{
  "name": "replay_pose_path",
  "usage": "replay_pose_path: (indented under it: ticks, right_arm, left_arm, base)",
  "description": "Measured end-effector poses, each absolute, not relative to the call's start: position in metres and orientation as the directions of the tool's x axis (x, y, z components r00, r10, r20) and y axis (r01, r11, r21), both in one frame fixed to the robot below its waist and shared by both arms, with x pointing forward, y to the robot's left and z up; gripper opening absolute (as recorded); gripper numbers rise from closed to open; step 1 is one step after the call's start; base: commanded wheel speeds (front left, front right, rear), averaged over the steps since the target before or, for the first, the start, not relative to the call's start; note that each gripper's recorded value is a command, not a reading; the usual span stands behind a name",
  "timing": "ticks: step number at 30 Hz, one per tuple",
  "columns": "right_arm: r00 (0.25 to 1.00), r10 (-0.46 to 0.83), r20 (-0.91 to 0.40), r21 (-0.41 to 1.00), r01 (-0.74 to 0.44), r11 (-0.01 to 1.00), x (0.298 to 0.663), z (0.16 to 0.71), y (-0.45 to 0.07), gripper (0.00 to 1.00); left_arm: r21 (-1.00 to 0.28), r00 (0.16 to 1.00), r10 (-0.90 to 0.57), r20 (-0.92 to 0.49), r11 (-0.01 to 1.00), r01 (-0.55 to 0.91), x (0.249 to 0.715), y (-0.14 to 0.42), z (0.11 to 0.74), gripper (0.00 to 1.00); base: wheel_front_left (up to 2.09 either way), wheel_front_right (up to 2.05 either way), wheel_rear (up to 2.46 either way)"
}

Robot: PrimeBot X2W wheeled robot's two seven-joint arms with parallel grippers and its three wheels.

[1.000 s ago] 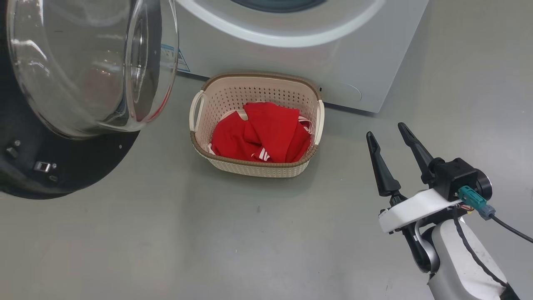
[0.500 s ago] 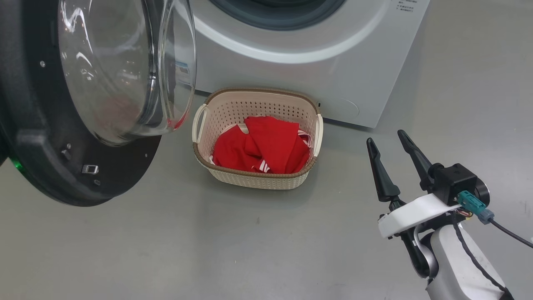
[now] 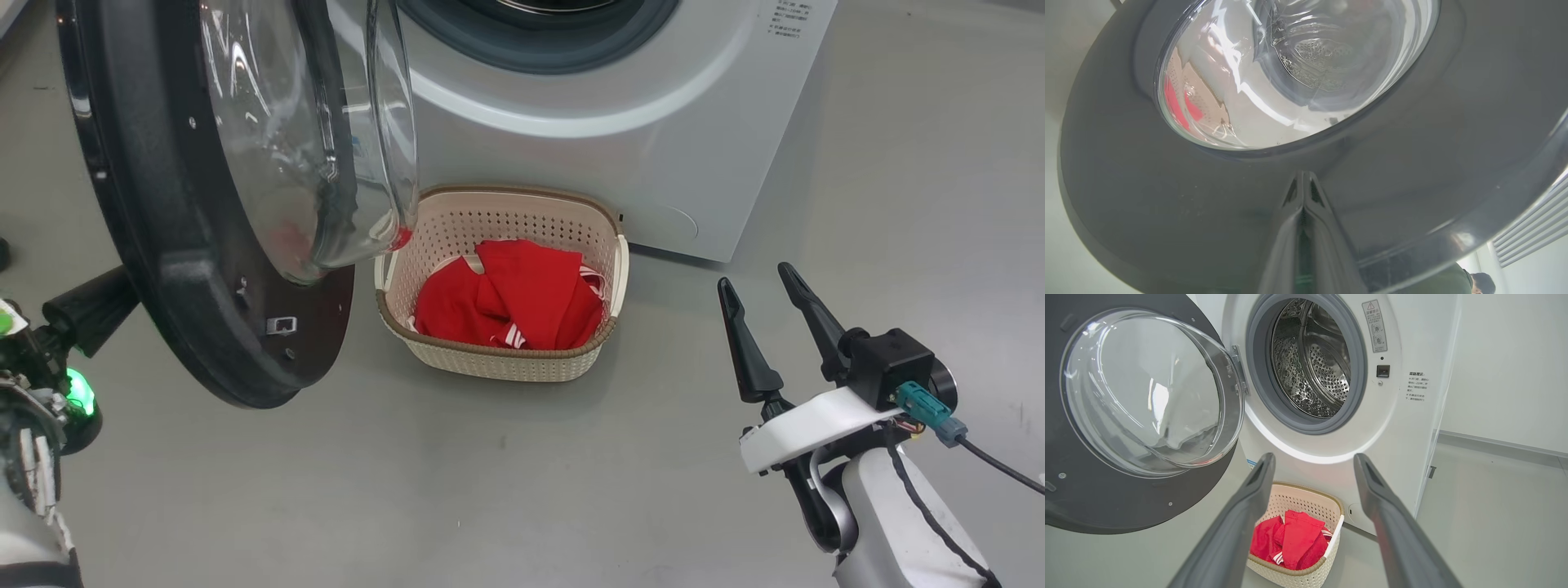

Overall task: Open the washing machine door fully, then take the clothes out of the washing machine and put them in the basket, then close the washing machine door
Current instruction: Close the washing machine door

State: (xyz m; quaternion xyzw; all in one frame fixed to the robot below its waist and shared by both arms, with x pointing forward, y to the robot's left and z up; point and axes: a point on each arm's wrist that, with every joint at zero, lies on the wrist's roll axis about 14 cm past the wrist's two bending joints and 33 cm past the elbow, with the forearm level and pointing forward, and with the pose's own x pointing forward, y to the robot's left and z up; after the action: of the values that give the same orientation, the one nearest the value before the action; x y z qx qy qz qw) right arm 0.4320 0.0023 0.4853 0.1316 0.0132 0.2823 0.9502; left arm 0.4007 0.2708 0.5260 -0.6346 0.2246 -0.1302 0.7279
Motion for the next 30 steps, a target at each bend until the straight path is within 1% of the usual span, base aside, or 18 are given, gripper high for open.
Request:
replay_pose_path:
  ticks: [8,16,18,21,24,27,30]
  right_arm:
    - [0.846,0.531,0.052,0.258,-0.525,0.811,0.430,0.487,0.000,1.00]
    - [0.851,0.523,0.049,0.257,-0.517,0.817,0.431,0.486,-0.002,1.00]
    - [0.852,0.522,0.047,0.257,-0.516,0.817,0.429,0.486,-0.003,1.00]
    - [0.852,0.522,0.039,0.260,-0.513,0.818,0.425,0.484,-0.003,1.00]
    - [0.853,0.521,0.039,0.265,-0.511,0.817,0.423,0.484,-0.003,1.00]
    - [0.853,0.521,0.042,0.265,-0.512,0.817,0.422,0.486,-0.002,1.00]
    - [0.852,0.521,0.036,0.267,-0.511,0.817,0.419,0.484,-0.002,1.00]
  left_arm:
    - [-0.983,0.853,-0.502,-0.146,0.168,-0.069,0.396,0.252,0.525,0.00]
    - [-0.977,0.880,-0.454,-0.138,0.208,-0.046,0.394,0.259,0.531,0.00]
    - [-0.970,0.890,-0.432,-0.148,0.241,-0.044,0.393,0.262,0.533,0.00]
    - [-0.951,0.921,-0.357,-0.152,0.307,-0.038,0.392,0.274,0.541,0.00]
    - [-0.950,0.952,-0.278,-0.130,0.311,-0.039,0.386,0.290,0.545,0.00]
    - [-0.934,0.969,-0.198,-0.145,0.351,-0.068,0.377,0.303,0.542,0.00]
    - [-0.878,0.976,-0.125,-0.181,0.468,-0.103,0.368,0.315,0.546,0.00]
  base:
    - [0.00,0.00,0.00]
    - [0.00,0.00,0.00]
    - [0.00,0.00,0.00]
    - [0.00,0.00,0.00]
    - [0.00,0.00,0.00]
    - [0.00,0.00,0.00]
    - [0.00,0.00,0.00]
